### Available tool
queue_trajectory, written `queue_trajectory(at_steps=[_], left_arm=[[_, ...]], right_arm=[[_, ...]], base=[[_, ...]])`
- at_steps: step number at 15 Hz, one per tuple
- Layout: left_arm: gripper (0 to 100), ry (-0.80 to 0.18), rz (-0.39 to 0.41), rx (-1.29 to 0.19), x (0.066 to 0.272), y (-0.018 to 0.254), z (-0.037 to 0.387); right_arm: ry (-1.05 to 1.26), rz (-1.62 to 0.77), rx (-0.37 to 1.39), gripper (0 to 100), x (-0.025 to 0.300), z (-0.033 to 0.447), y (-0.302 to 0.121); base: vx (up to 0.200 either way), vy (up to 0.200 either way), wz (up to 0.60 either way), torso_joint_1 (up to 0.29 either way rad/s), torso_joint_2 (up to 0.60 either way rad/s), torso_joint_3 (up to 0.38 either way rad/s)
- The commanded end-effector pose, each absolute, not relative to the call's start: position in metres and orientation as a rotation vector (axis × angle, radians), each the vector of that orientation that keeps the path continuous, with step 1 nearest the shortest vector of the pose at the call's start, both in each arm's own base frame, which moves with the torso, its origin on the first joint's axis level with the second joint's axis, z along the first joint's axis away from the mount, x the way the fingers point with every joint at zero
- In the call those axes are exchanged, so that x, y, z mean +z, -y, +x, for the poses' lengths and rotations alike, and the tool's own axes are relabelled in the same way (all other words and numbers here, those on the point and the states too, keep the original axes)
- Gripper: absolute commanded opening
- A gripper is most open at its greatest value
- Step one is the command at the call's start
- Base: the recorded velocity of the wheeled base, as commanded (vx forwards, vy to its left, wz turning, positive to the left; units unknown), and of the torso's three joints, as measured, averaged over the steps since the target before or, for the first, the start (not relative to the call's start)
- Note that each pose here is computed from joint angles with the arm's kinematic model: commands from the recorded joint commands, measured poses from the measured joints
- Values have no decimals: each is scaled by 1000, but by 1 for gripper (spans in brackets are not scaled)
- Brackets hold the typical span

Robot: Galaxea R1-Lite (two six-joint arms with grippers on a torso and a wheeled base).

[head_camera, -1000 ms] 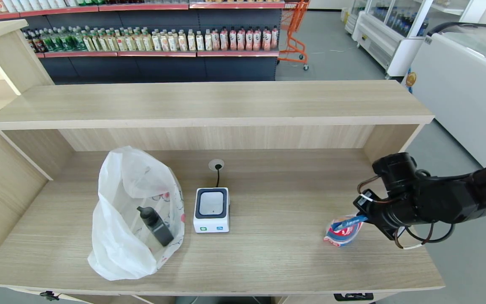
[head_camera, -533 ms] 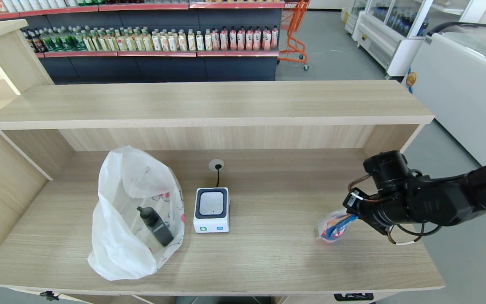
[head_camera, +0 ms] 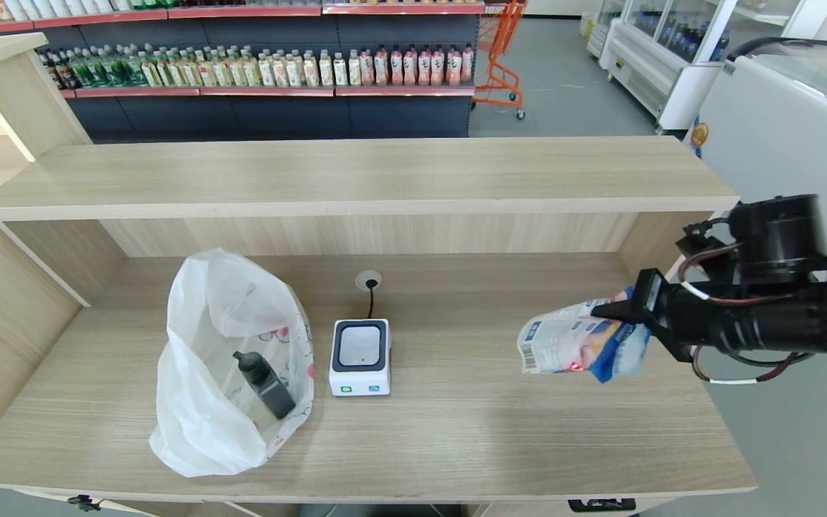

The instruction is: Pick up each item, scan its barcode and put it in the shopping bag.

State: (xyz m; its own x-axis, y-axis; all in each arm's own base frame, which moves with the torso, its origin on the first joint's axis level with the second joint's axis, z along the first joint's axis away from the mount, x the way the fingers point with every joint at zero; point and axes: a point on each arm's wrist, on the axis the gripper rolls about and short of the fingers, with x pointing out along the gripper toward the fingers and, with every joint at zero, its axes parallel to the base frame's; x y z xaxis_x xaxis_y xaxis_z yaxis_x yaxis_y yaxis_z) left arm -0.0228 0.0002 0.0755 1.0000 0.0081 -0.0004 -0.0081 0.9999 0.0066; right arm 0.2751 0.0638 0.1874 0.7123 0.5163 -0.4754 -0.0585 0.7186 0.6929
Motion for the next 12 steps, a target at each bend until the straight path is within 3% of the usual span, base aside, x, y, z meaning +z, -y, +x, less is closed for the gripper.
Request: queue_trajectory(at_steps=[1, 3, 4, 5, 9, 12], left_arm=[[100, 0, 6, 8, 75, 0, -23], [100, 0, 6, 9, 75, 0, -23], [100, 0, 6, 8, 75, 0, -23], [100, 0, 6, 8, 75, 0, -23], [100, 0, 8, 8, 75, 0, -23], [100, 0, 6, 8, 75, 0, -23]], right_arm=[[-589, 619, 601, 0, 210, 231, -37], [-468, 388, 946, 0, 202, 217, -28], [-463, 378, 963, 0, 201, 217, -28], [-389, 274, 1111, 0, 205, 214, -32], [-352, 225, 1274, 0, 219, 192, -58], [-444, 341, 1319, 0, 228, 178, -70]], base=[[0, 0, 0, 0, 0, 0], [0, 0, 0, 0, 0, 0], [0, 0, 0, 0, 0, 0], [0, 0, 0, 0, 0, 0], [0, 0, 0, 0, 0, 0], [0, 0, 0, 0, 0, 0]])
